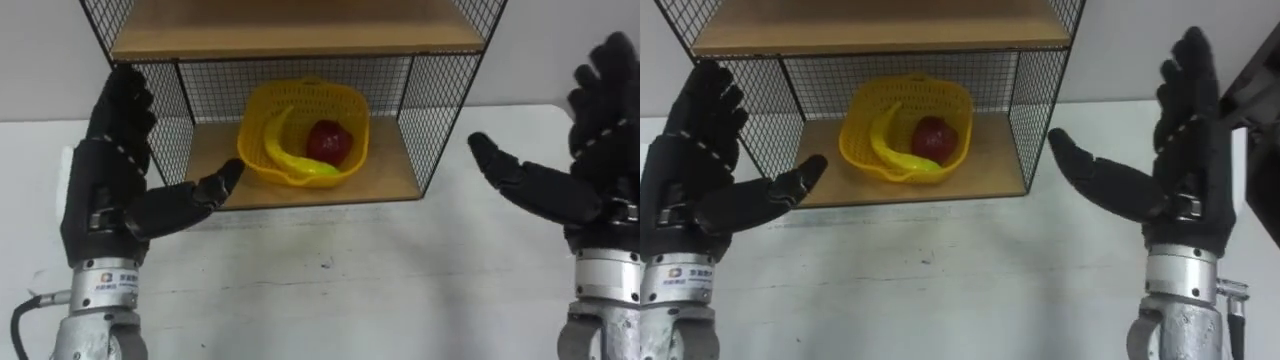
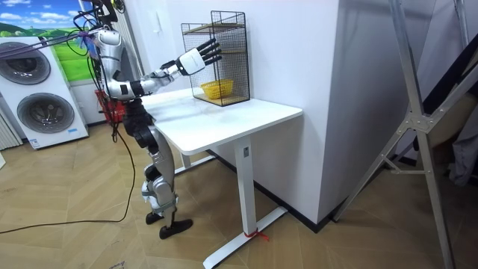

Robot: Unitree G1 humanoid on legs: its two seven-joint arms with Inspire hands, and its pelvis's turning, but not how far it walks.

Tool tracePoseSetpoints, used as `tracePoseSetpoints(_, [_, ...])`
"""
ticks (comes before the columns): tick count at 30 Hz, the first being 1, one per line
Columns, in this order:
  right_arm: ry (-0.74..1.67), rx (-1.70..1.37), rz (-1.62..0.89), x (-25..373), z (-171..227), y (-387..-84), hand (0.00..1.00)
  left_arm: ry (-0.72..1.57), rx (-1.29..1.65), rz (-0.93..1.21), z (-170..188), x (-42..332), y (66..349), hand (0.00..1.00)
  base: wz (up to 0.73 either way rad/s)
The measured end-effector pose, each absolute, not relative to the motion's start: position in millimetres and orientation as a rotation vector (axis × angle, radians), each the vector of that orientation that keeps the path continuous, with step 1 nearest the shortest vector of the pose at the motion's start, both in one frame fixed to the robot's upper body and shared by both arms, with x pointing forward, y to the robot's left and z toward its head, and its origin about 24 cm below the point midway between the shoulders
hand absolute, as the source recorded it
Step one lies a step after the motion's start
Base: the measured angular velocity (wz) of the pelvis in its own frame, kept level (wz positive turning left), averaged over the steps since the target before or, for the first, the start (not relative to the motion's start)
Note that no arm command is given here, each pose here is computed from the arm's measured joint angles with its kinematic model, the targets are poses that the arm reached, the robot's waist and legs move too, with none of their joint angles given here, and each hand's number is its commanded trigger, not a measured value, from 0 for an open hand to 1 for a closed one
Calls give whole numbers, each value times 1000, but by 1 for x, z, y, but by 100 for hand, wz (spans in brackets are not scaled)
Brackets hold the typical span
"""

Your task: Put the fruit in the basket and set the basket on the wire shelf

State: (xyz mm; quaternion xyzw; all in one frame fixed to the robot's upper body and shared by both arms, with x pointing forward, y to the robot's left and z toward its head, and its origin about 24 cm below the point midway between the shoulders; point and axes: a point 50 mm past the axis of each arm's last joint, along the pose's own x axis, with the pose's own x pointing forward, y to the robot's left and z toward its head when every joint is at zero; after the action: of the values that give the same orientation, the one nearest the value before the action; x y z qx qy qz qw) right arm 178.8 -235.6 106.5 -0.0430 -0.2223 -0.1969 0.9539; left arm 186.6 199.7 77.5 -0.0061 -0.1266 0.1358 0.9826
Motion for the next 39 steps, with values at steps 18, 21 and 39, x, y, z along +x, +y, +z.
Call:
tracePoseSetpoints(18, [-688, -233, -1587, 81, 165, -397, 0, -765, -30, 1618, 166, 40, 395, 0, 7])
tracePoseSetpoints(21, [-534, -139, -1751, 61, 141, -417, 0, -612, -142, 1805, 136, 19, 414, 0, 0])
tracePoseSetpoints(39, [752, 226, -2262, -98, -71, -366, 0, 623, -419, 2260, -78, -100, 356, 0, -1])
